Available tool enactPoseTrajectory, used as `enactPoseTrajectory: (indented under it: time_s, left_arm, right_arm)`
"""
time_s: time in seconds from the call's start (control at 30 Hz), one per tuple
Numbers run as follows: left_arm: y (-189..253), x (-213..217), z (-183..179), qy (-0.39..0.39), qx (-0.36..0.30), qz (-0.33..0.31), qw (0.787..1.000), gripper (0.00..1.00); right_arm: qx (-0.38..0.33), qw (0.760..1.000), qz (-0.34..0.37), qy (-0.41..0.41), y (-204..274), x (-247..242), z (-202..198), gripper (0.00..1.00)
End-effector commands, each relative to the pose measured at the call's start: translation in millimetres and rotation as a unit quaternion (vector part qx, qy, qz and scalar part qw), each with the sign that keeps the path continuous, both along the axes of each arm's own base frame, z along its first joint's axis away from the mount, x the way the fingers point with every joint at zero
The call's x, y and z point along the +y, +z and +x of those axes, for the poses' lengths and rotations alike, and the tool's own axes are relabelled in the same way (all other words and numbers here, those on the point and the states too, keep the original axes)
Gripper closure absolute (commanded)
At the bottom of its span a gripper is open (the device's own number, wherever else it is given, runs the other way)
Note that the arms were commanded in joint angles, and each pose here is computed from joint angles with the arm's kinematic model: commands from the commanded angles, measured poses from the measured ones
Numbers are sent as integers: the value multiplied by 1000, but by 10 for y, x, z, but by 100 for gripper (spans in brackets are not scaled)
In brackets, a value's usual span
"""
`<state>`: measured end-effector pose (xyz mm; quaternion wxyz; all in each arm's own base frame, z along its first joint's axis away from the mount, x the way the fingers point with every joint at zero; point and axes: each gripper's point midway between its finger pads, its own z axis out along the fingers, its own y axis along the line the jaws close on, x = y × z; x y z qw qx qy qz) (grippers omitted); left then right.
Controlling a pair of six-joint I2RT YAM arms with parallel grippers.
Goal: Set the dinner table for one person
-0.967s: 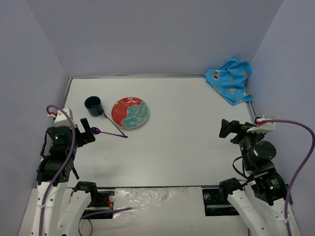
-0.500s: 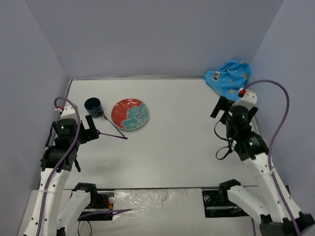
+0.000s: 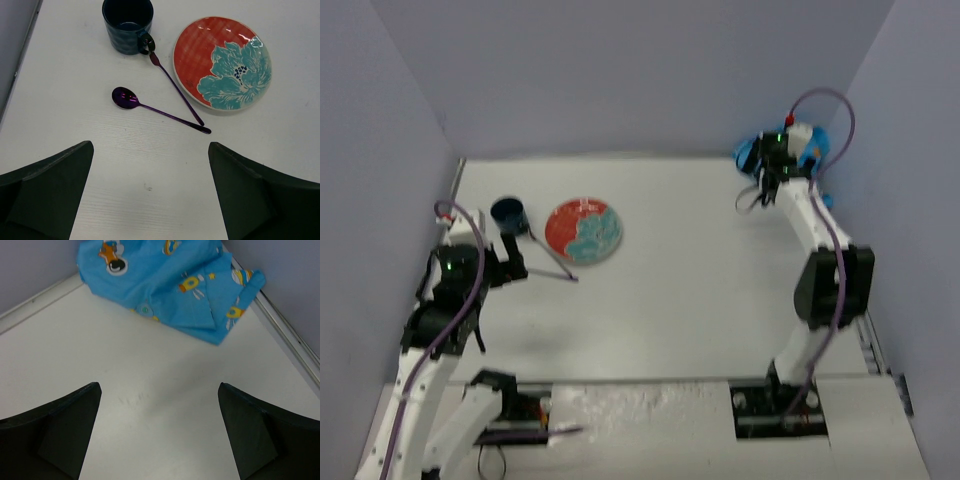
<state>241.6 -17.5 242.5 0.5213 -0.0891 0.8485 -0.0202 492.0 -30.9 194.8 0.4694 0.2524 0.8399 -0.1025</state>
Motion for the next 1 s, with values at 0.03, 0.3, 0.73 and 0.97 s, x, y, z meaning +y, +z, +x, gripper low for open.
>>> enactPoseTrajectory:
  time_s: [0.03,0.3,0.73,0.97]
  left_arm:
    - [14,-4,98,1,-18,16,1000,3]
    - [-282,-76,181,18,41,-11,999,3]
    - [-500,-233,428,14,95,-31,995,3]
    - [-478,-275,492,-2,99,-26,995,3]
  right_arm:
    - [-11,1000,13,3,-234,-464,708,1]
    - [-4,1000,18,4,-780,-786,1307,5]
    - [-12,998,8,63,-1318,-839,1673,25]
    - [7,996,11,87,-1446,-736,1591,82]
